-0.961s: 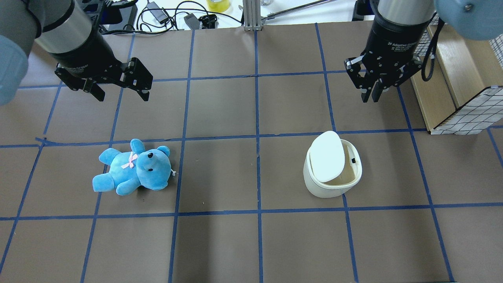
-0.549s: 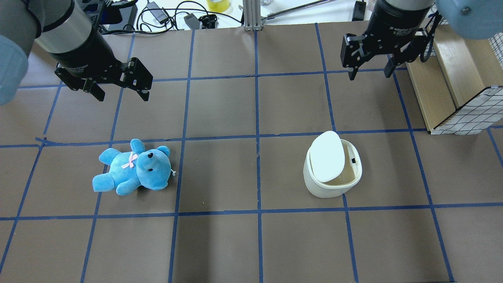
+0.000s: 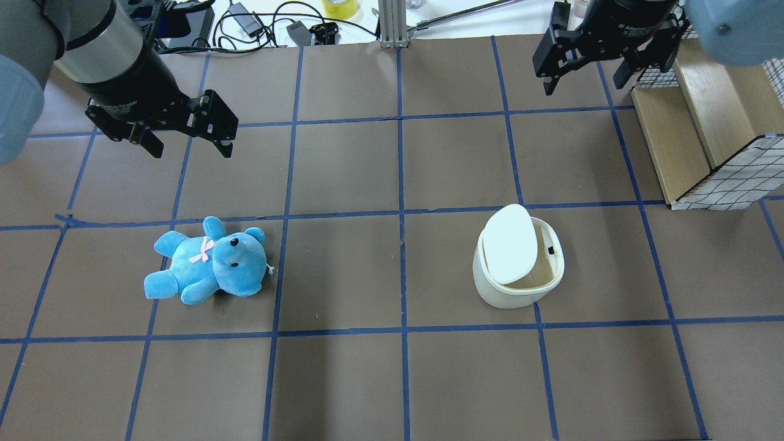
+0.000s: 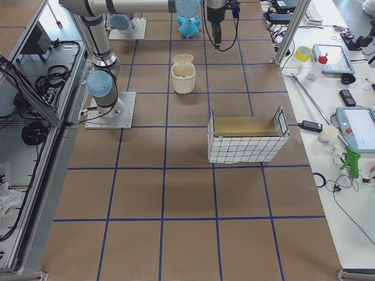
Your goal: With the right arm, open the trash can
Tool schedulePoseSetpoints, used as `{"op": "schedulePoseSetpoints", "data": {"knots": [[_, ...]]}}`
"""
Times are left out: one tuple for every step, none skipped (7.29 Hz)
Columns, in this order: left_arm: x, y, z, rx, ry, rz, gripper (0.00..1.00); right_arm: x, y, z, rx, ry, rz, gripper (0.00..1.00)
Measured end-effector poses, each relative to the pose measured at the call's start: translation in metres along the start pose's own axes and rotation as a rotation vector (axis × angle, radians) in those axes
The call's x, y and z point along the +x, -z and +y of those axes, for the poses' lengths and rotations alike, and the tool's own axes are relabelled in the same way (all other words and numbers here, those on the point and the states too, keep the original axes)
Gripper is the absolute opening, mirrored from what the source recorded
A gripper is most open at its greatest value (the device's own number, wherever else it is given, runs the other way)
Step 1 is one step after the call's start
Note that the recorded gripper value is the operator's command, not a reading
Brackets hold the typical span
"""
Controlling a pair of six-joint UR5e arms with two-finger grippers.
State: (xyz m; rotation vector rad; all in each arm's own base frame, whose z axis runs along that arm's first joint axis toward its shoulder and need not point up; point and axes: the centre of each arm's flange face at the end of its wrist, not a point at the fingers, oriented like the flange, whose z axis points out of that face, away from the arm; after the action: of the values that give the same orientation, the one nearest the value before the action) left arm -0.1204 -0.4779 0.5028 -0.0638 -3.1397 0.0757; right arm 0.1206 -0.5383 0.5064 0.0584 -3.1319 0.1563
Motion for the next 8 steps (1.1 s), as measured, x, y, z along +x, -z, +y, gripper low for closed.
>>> {"op": "schedulePoseSetpoints", "data": {"knots": [[0.000,0.000,0.000,0.000,0.000,0.000,1.00,0.003,-0.003,0.003,-0.032,0.000,-0.011,1.00],[0.000,0.000,0.000,0.000,0.000,0.000,1.00,0.003,-0.005,0.005,-0.062,0.007,-0.018,1.00],[0.000,0.000,0.000,0.000,0.000,0.000,1.00,0.004,-0.004,0.008,-0.080,0.014,-0.019,0.97],[0.000,0.000,0.000,0.000,0.000,0.000,1.00,0.004,0.000,0.014,-0.100,0.017,-0.016,0.96],[0.000,0.000,0.000,0.000,0.000,0.000,1.00,0.004,0.006,0.023,-0.112,0.011,-0.013,0.96],[0.000,0.000,0.000,0.000,0.000,0.000,1.00,0.003,0.012,0.030,-0.112,0.004,-0.011,0.96],[0.000,0.000,0.000,0.000,0.000,0.000,1.00,0.003,0.015,0.033,-0.110,0.003,-0.010,0.99],[0.000,0.000,0.000,0.000,0.000,0.000,1.00,0.004,0.016,0.035,-0.108,0.008,-0.011,1.00]]}}
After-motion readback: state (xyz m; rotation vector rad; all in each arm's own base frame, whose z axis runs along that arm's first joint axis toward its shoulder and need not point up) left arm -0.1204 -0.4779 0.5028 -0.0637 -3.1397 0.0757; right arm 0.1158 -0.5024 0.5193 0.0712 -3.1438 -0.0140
